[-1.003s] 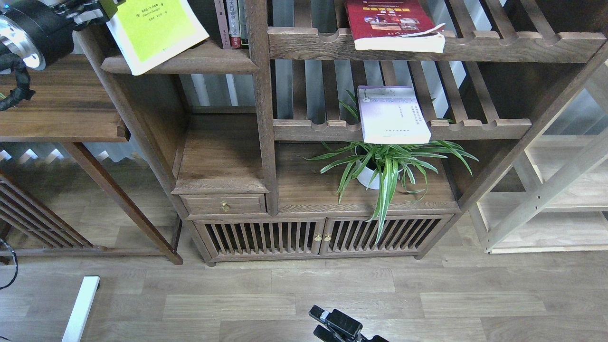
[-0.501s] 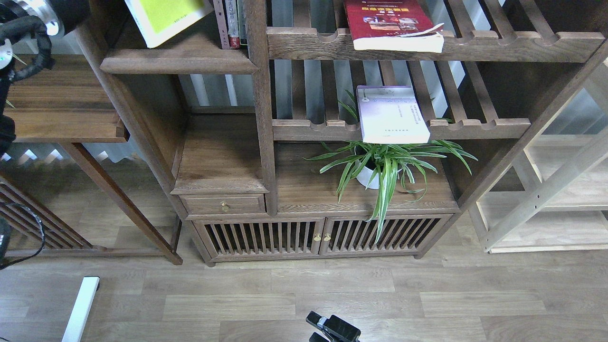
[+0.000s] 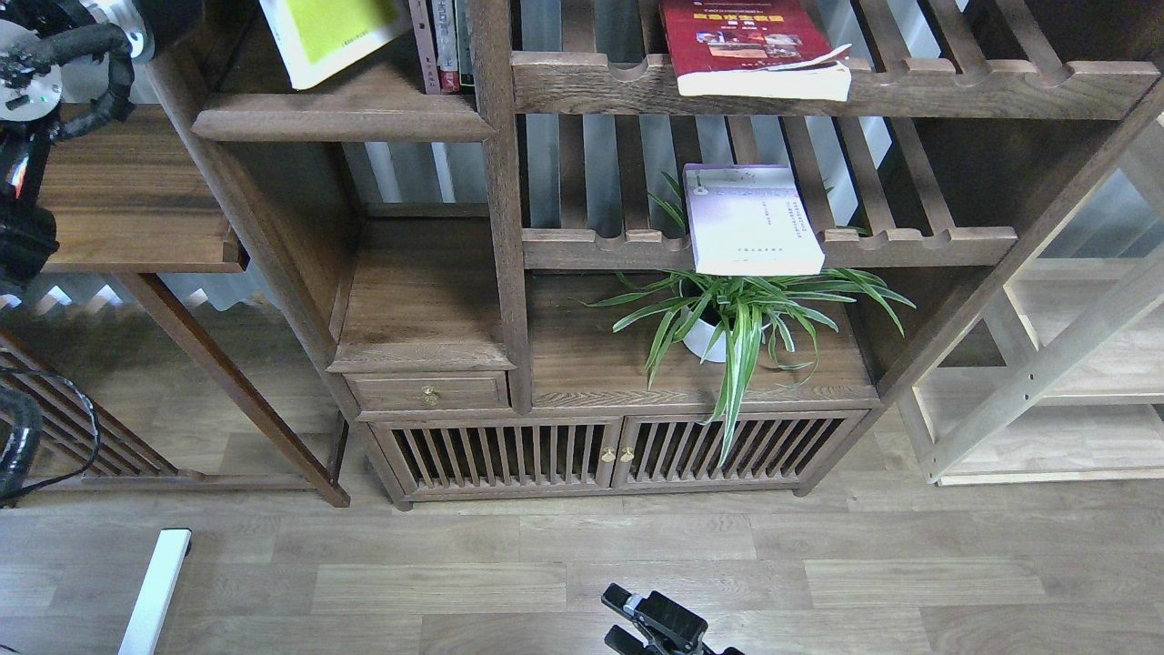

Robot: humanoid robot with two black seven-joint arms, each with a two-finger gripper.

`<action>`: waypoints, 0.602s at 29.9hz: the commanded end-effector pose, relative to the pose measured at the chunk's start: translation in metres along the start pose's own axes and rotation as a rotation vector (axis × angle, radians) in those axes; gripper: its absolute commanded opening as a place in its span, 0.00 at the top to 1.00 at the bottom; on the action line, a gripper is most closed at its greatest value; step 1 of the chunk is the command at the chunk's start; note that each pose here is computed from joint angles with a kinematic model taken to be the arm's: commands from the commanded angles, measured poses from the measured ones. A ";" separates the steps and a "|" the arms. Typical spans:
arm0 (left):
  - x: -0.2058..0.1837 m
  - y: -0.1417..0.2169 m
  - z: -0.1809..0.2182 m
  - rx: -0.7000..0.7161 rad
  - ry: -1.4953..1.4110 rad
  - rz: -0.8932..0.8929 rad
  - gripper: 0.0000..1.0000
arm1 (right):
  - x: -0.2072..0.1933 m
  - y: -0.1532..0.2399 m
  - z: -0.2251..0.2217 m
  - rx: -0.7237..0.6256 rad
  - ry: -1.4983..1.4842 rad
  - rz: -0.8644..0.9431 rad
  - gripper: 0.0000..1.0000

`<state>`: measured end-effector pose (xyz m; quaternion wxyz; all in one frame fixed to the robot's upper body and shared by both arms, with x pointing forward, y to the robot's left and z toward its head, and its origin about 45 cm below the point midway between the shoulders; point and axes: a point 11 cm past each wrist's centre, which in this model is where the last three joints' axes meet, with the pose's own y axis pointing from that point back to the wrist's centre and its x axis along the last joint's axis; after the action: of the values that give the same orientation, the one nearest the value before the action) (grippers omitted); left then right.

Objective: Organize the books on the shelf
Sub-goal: 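Push the yellow-green book into the top shelf and release it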

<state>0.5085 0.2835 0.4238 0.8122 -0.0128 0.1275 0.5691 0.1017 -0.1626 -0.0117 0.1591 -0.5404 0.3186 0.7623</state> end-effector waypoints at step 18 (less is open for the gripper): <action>0.024 0.003 -0.025 0.111 -0.132 0.067 0.96 | 0.004 0.018 -0.008 0.028 -0.044 0.007 0.18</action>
<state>0.5086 0.3069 0.4031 0.7959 0.0546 0.1066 0.5935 0.0964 -0.1832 -0.0117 0.1695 -0.5214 0.3287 0.7690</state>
